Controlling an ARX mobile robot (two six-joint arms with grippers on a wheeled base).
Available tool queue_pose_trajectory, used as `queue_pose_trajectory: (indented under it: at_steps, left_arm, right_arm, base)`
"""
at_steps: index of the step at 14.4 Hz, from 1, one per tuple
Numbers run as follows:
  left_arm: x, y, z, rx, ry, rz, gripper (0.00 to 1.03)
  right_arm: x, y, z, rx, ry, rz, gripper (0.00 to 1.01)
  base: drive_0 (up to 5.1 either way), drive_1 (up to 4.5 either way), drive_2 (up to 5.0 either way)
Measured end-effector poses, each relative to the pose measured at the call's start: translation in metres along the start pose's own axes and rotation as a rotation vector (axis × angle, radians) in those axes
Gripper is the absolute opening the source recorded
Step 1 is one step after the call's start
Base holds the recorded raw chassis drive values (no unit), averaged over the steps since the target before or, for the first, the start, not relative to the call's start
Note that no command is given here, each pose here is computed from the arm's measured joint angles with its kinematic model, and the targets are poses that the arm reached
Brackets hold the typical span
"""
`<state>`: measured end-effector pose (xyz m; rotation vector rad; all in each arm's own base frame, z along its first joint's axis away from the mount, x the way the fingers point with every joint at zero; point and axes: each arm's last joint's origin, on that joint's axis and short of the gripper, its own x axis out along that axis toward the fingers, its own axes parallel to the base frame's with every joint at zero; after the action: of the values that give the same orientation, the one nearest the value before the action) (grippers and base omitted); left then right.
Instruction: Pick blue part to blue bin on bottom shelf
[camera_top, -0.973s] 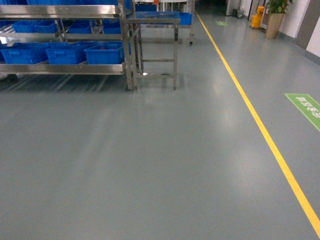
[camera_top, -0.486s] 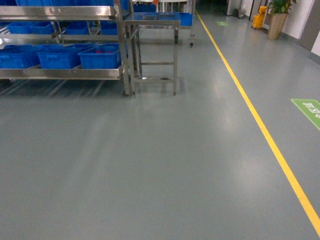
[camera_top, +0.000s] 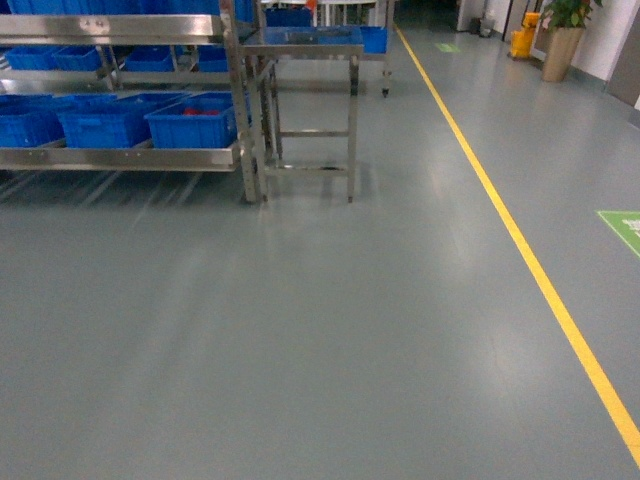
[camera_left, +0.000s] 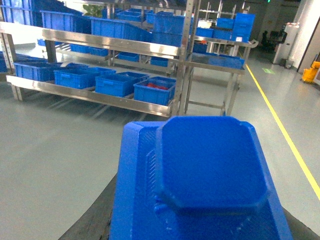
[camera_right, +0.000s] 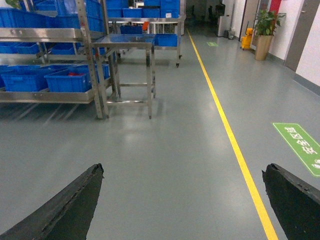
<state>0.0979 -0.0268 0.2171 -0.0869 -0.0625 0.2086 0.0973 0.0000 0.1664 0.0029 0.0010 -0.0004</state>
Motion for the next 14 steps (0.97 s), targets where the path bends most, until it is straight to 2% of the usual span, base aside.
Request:
queue_pose_trajectory:
  at_steps: [14]
  left_arm:
    - [-0.0001, 0.0001, 0.0002, -0.001, -0.002, 0.0, 0.43]
  right_arm:
    - [0.0, 0.0, 0.0006, 0.0, -0.006, 0.0, 0.98]
  base:
    - [0.0, 4.12, -4.2]
